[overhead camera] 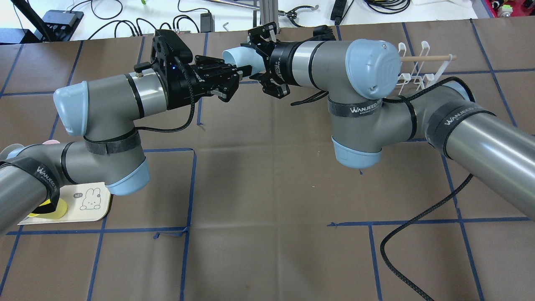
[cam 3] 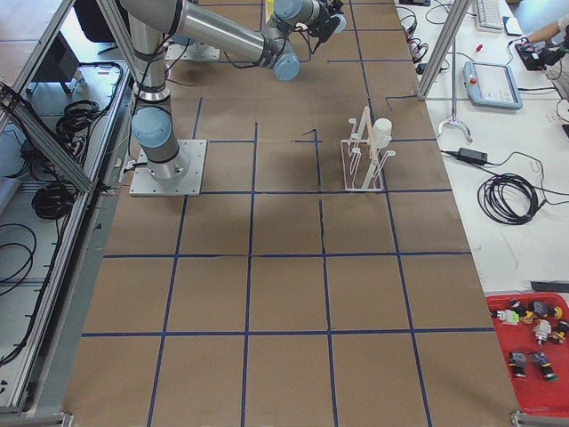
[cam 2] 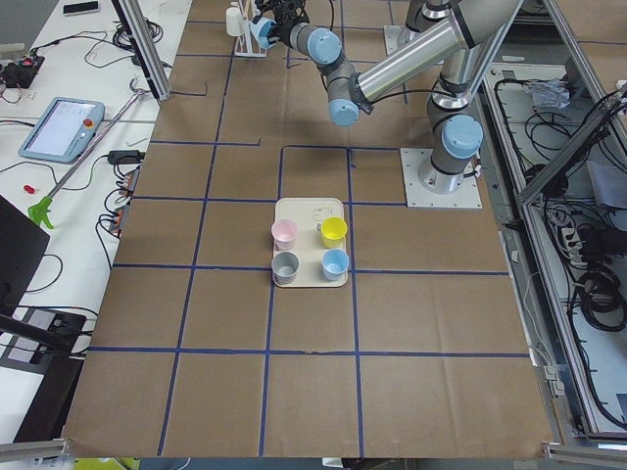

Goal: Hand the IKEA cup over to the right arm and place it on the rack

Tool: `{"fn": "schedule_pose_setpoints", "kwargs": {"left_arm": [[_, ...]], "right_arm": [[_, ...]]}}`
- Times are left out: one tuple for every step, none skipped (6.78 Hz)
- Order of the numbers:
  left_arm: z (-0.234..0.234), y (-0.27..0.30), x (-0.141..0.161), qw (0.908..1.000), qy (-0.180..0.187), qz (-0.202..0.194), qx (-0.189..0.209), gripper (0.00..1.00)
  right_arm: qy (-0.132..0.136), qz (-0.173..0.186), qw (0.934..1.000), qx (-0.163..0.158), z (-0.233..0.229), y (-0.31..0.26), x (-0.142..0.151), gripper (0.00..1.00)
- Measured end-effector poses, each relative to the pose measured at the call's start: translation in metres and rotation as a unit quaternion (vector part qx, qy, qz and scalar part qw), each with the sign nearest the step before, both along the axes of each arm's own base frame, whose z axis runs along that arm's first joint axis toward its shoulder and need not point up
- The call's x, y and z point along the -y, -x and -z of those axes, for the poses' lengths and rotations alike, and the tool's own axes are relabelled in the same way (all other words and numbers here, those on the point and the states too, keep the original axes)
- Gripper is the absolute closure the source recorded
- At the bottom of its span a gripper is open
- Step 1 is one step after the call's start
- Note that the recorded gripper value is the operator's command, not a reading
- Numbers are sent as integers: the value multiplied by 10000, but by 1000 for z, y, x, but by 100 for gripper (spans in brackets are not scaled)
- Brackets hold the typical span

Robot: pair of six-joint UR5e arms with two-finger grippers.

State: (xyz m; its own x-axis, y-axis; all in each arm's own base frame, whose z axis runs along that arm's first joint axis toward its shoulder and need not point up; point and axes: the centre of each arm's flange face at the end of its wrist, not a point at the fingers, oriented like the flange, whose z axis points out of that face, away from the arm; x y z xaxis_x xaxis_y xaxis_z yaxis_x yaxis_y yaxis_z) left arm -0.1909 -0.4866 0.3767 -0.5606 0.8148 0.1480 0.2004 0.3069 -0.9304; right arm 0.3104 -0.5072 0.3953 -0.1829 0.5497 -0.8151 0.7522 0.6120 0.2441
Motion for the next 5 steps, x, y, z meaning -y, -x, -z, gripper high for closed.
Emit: {"fn": "schedule_pose_setpoints", "kwargs": {"left_arm": [[-1, 0, 0, 10000, -50, -22, -34, 1], [-2, 0, 0, 9999, -78, -39, -60, 1], [-3, 0, 0, 9999, -78, -46, -71, 1], [-7, -2, 0, 9999, -44, -67, -72, 1], [-11, -7, 0, 9999, 2, -133, -60, 1]], "right_arm": [[10, -20, 10000, 15, -1, 0, 0, 69], [18, -28, 10000, 20, -2, 0, -1, 72], [26, -33, 10000, 19, -2, 0, 0, 76], [36, -38, 10000, 17, -2, 0, 0, 78], [70, -22, 10000, 17, -2, 2, 3, 78]]}}
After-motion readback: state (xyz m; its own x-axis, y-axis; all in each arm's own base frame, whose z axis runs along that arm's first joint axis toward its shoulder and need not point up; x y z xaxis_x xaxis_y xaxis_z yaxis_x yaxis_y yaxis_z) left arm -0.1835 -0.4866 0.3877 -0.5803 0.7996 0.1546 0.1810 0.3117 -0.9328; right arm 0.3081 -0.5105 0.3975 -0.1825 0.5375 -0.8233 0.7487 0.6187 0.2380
